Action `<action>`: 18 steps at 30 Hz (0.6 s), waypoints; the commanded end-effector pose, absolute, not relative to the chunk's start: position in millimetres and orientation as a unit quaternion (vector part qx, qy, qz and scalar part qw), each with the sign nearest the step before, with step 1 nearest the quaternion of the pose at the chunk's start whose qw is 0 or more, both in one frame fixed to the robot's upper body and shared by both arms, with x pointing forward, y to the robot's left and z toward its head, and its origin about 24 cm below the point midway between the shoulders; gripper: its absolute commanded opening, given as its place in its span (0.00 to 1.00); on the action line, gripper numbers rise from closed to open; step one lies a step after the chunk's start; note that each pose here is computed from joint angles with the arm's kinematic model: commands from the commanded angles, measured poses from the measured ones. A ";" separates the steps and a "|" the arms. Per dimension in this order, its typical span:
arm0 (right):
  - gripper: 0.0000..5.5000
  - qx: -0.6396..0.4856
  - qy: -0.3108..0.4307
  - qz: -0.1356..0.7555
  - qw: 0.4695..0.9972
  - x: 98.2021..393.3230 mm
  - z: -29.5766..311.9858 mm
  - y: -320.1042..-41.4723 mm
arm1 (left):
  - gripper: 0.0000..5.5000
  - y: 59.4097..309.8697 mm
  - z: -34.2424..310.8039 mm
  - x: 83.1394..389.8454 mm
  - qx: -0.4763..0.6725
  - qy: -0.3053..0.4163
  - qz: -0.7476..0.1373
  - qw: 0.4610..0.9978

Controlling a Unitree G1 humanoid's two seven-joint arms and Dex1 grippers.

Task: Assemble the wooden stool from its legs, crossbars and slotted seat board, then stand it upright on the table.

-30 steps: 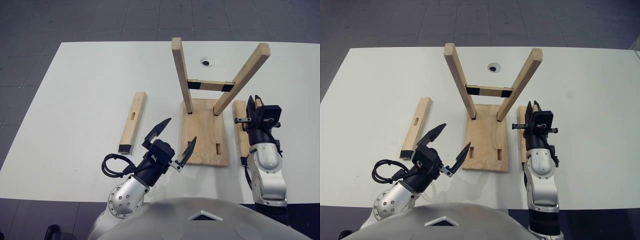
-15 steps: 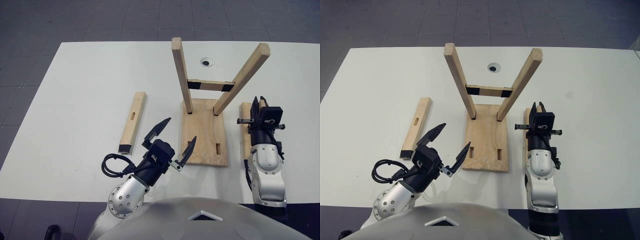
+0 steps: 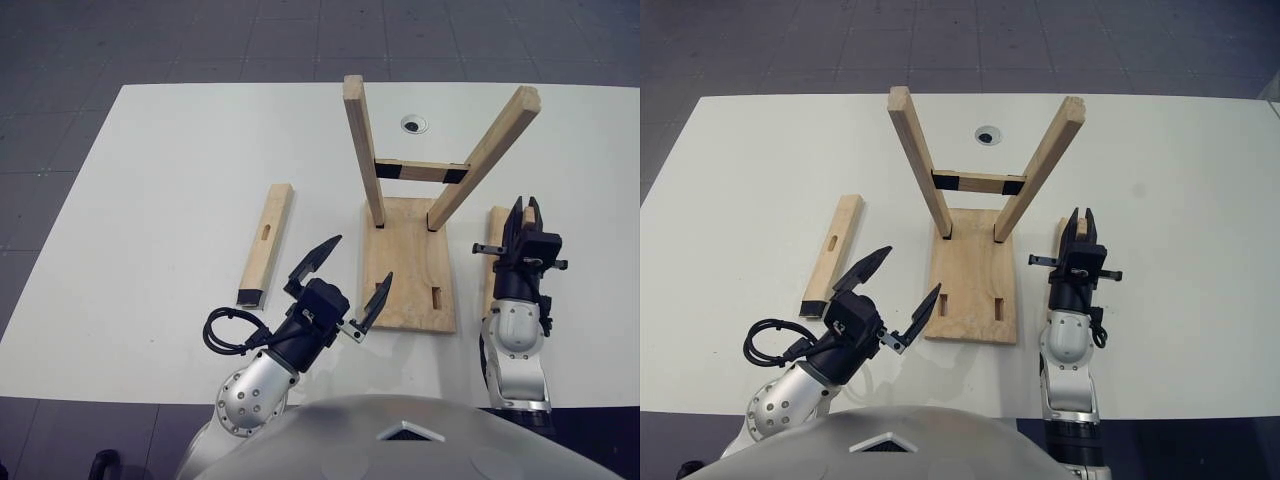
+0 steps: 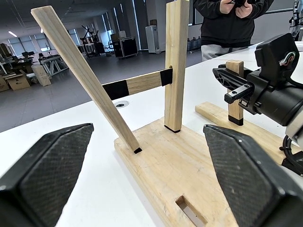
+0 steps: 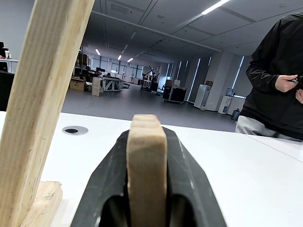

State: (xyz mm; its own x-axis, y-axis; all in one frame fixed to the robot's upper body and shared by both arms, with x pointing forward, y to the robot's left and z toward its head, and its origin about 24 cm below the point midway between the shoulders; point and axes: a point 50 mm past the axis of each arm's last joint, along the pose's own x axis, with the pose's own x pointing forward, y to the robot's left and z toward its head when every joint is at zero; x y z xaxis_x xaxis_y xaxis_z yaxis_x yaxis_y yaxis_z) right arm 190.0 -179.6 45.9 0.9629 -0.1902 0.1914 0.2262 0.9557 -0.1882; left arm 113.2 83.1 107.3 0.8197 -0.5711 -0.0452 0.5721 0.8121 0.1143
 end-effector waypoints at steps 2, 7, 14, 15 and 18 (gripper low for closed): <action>0.07 -0.109 0.116 -0.101 0.982 160.8 -7.4 -185.2 | 0.78 81.4 109.8 112.5 0.057 0.000 -0.301 0.952; 0.07 -0.107 0.072 -0.086 0.988 172.6 26.4 -179.4 | 0.78 81.7 109.5 112.4 0.057 0.000 -0.301 0.952; 0.07 -0.109 0.062 -0.081 0.989 178.2 42.3 -179.8 | 0.78 80.9 109.0 112.6 0.056 0.001 -0.302 0.952; 0.14 -0.108 0.062 -0.082 0.989 178.2 42.3 -180.4 | 0.78 80.9 108.9 112.7 0.056 0.001 -0.302 0.952; 0.25 -0.107 0.058 -0.081 0.989 178.5 45.2 -181.0 | 0.78 81.2 108.7 112.8 0.056 0.001 -0.301 0.952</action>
